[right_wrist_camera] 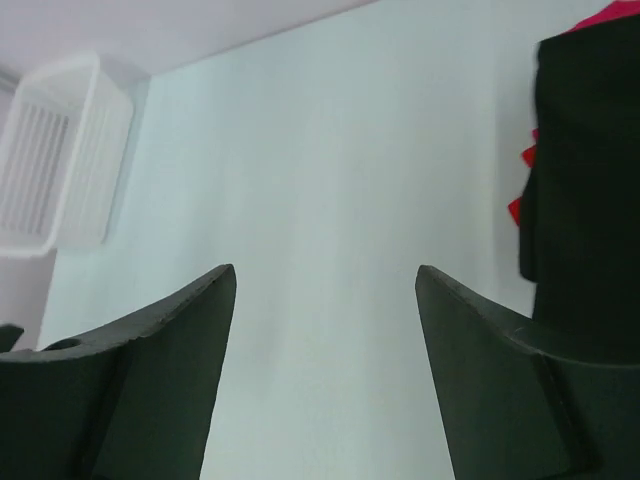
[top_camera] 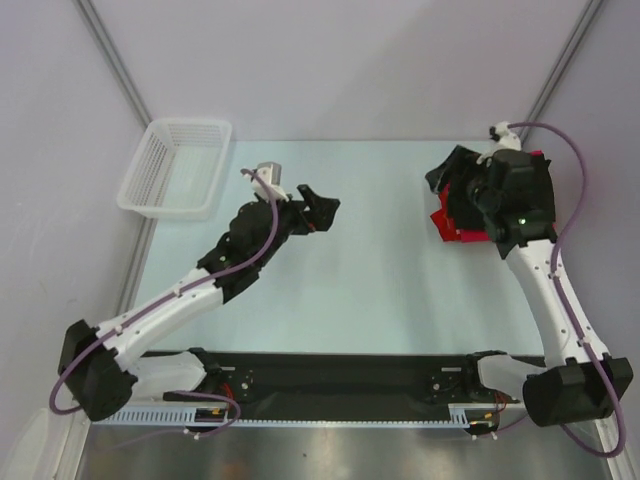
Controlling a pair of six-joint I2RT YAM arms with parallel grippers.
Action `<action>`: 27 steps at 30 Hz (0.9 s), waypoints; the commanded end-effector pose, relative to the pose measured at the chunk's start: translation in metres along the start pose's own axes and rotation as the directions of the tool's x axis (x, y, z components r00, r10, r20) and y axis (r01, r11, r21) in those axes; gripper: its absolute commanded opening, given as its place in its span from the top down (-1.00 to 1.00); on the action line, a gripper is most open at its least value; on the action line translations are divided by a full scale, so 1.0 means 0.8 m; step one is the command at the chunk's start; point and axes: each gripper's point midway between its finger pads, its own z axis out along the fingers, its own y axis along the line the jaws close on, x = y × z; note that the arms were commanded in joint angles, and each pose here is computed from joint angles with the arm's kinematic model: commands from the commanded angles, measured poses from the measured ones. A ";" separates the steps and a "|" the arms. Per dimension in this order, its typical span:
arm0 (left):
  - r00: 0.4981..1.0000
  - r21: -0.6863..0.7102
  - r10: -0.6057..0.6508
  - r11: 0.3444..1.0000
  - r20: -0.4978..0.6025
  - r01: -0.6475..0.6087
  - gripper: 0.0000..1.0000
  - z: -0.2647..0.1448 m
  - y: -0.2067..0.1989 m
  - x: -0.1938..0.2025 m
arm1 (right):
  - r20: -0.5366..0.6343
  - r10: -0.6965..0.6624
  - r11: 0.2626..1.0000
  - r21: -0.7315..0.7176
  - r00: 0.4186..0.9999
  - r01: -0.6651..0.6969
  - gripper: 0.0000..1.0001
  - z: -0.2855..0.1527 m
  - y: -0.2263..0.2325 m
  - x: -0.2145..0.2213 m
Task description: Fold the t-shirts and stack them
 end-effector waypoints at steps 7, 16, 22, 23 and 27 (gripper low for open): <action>0.997 -0.174 0.071 0.982 -0.041 -0.077 -0.99 -0.092 0.097 0.050 | 0.025 -0.232 0.967 -0.102 0.972 0.233 -0.58 -0.016 0.050 0.119; 0.967 -0.213 0.164 0.955 -0.197 -0.205 -1.00 -0.161 0.174 0.139 | 0.016 -0.234 0.954 -0.190 0.972 0.233 -0.64 -0.051 0.012 0.235; 0.967 -0.166 0.179 0.963 -0.183 -0.210 -0.99 -0.177 0.187 0.163 | -0.034 -0.203 0.966 -0.173 0.979 0.194 -0.66 -0.058 -0.022 0.284; 0.968 -0.156 0.182 0.965 -0.173 -0.209 -0.99 -0.176 0.185 0.162 | -0.022 -0.180 0.972 -0.158 0.983 0.175 -0.65 -0.054 -0.026 0.286; 0.971 -0.159 0.181 0.966 -0.153 -0.205 -0.99 -0.175 0.184 0.157 | -0.022 -0.151 0.985 -0.092 0.988 0.149 -0.68 -0.053 -0.039 0.283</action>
